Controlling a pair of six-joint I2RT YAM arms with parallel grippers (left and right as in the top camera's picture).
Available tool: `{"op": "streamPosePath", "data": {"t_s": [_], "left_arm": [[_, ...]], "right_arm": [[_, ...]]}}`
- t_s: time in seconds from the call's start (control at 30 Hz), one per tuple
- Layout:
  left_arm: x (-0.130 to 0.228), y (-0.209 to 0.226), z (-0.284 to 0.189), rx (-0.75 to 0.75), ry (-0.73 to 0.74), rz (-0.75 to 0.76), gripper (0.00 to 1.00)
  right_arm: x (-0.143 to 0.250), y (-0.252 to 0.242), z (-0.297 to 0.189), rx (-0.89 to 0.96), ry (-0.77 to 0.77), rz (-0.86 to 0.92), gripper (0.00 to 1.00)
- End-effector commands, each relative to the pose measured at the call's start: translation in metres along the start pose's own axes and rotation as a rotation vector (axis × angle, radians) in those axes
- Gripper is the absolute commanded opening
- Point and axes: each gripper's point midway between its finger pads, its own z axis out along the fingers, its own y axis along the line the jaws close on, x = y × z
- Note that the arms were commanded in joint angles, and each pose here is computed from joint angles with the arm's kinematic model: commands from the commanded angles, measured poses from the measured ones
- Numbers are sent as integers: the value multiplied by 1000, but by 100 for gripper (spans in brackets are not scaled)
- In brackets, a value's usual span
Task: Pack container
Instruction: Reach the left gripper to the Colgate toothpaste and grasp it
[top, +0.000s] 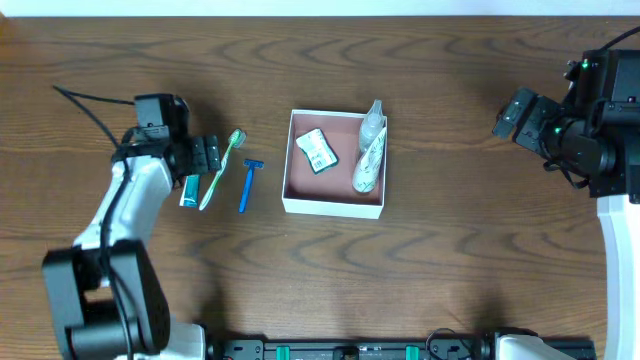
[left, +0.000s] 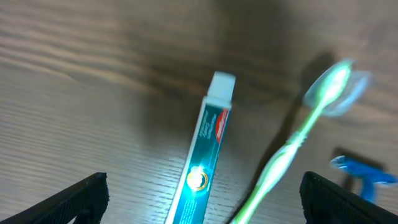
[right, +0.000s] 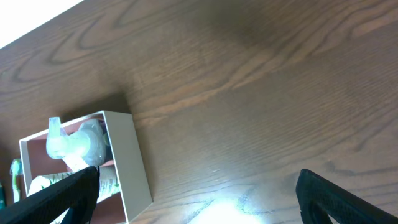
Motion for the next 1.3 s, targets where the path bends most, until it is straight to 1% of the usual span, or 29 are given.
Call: {"op": "streamPosePath", "data": {"t_s": [0.0,0.23,0.5,0.6,0.7,0.77,0.9,1.07,1.17,1.2,1.27], "left_arm": [[4,1,13,1,35,14,98],[9,1,33,-3,60,19,100],[7,2,42,-7,52,17,84],[4,3,42,-8,39,15,83],[3,3,43,-9,34,12,79],[5,3,46,-9,44,13,79],[14,3,57,-9,80,14,74],[20,3,63,-10,101,15,62],[21,3,62,-10,105,14,49],[22,3,62,-10,109,15,42],[23,3,62,-10,113,15,33]], "right_arm": [[-1,-2,-1,2,-4,20,99],[-1,-2,-1,2,-4,20,99],[-1,-2,-1,2,-4,20,99],[-1,-2,-1,2,-4,20,99],[-1,-2,-1,2,-4,20,99],[-1,-2,-1,2,-4,20,99],[-1,-2,-1,2,-4,20,99],[-1,-2,-1,2,-4,20,99],[-1,-2,-1,2,-4,20,99],[-1,-2,-1,2,-4,20,99],[-1,-2,-1,2,-4,20,99]]}}
